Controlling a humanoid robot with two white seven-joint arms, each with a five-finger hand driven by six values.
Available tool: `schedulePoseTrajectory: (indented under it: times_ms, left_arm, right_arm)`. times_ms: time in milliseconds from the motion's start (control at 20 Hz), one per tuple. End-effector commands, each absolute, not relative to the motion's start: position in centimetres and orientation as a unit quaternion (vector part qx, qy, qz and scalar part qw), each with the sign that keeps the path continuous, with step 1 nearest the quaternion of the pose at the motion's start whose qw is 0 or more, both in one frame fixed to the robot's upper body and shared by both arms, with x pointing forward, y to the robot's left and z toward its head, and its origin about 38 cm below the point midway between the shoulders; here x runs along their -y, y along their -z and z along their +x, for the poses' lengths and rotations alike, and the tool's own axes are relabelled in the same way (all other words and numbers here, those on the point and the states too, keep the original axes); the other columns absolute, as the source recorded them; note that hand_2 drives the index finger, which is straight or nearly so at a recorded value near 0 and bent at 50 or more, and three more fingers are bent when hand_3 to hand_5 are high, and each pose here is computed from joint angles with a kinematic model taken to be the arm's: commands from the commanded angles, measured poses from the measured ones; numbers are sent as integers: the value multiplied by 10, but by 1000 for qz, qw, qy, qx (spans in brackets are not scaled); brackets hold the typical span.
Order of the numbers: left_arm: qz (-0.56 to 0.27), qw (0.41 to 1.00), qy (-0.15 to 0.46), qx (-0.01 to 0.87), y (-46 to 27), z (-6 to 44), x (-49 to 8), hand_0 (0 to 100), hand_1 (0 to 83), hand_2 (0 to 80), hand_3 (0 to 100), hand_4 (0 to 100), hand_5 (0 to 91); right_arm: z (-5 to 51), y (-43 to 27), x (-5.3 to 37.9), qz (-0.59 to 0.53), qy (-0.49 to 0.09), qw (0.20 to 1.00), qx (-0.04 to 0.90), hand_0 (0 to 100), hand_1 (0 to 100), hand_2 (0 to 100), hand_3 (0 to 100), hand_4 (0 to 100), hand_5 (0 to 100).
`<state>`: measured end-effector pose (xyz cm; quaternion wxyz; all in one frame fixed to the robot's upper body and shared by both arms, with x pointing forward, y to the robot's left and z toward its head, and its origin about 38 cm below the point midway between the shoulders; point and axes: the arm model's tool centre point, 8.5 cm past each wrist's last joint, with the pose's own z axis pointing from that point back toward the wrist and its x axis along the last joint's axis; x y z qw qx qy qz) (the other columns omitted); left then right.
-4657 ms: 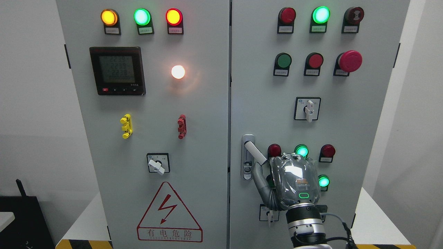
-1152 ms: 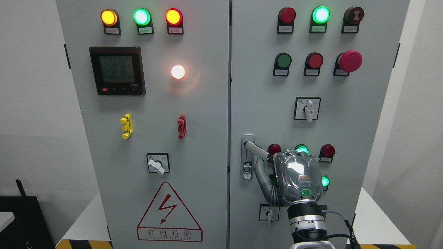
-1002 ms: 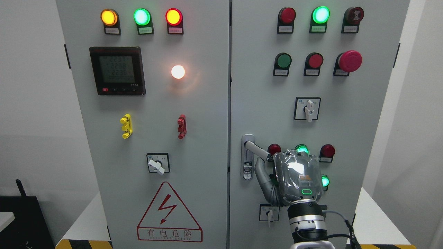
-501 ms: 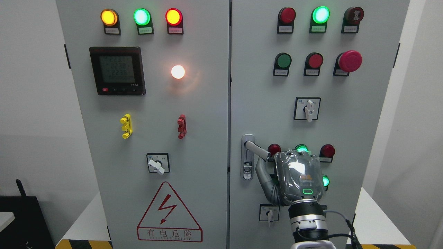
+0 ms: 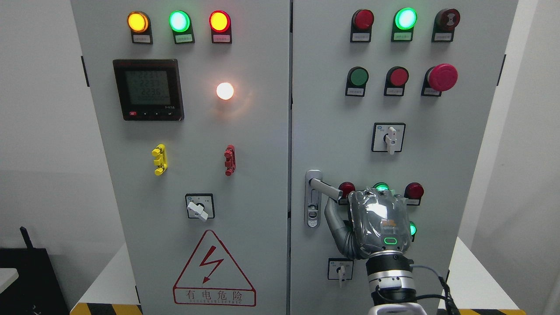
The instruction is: Release door handle
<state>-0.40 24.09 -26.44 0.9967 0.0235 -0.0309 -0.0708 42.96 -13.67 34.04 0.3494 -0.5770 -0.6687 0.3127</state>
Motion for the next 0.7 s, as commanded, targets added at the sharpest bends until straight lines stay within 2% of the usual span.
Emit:
schedulePoseTrajectory:
  times_ms: [0, 651]
  left_arm:
    - [23, 996, 83, 30, 264, -4, -240, 120, 389, 0, 0, 0, 0]
    - [23, 996, 83, 31, 264, -4, -240, 120, 389, 0, 0, 0, 0]
  right_arm:
    - [430, -341, 139, -578, -311, 351, 668, 652, 0, 1000, 1000, 921, 974]
    - [431, -343, 140, -580, -308, 351, 668, 655, 0, 1000, 1000, 920, 974]
